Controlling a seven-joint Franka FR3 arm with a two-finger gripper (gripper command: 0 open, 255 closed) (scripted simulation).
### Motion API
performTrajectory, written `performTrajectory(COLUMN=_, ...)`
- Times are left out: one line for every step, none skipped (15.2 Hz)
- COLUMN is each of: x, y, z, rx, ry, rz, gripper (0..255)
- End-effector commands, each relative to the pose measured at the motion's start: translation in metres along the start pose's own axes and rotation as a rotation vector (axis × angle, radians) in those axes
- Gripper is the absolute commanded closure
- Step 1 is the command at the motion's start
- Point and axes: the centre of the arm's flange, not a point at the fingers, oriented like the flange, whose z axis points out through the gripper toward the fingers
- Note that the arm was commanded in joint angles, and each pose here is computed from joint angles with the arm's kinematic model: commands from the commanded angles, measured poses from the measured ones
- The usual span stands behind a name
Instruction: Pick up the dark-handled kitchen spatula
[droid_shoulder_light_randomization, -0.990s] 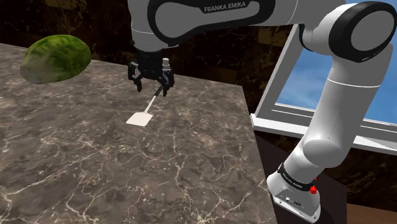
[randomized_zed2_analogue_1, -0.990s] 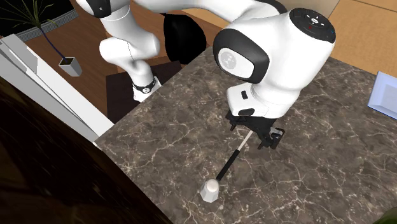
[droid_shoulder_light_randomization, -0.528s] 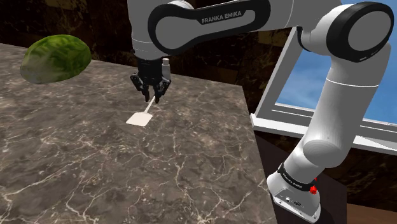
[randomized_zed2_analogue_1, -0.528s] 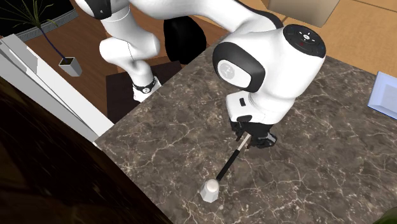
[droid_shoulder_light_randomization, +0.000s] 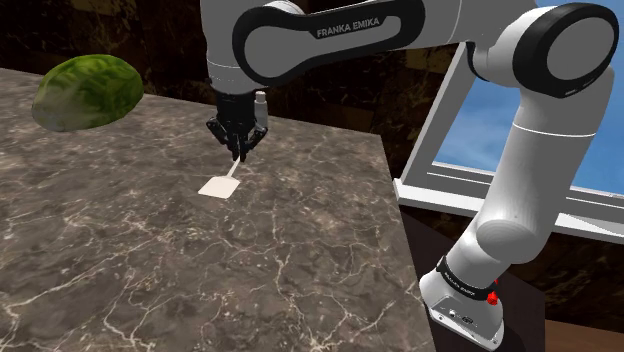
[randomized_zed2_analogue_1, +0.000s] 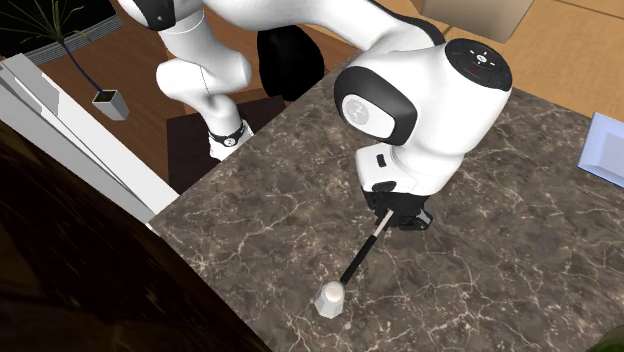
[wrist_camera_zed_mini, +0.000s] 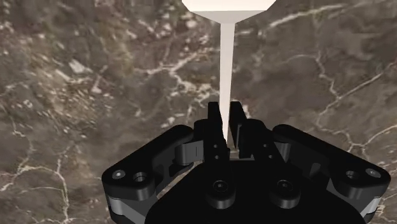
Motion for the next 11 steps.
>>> performTrajectory(x=0.000, y=0.000, z=-0.005, rx=0.000, ry=0.000, rz=0.000, gripper=255)
performTrajectory(x=0.000, y=0.000, z=-0.010, rx=0.000, ry=0.000, rz=0.000, gripper=255)
performTrajectory(x=0.001, y=0.000, z=-0.016, rx=0.000, ry=0.000, rz=0.000, gripper=255)
performTrajectory(x=0.001, y=0.000, z=-0.021, rx=0.000, ry=0.000, rz=0.000, gripper=255)
performTrajectory(x=0.001, y=0.000, z=-0.026, rx=0.000, ry=0.000, rz=0.000, gripper=255)
performTrajectory(x=0.002, y=0.000, z=-0.031, rx=0.000, ry=0.000, rz=0.000, gripper=255)
performTrajectory(x=0.002, y=0.000, z=-0.037, rx=0.000, ry=0.000, rz=0.000, gripper=255)
performTrajectory(x=0.002, y=0.000, z=-0.042, rx=0.000, ry=0.000, rz=0.000, gripper=255)
performTrajectory(x=0.003, y=0.000, z=-0.047, rx=0.000, ry=0.000, rz=0.000, gripper=255)
performTrajectory(x=0.003, y=0.000, z=-0.052, rx=0.000, ry=0.000, rz=0.000, gripper=255)
performTrajectory(x=0.003, y=0.000, z=-0.058, rx=0.000, ry=0.000, rz=0.000, gripper=255)
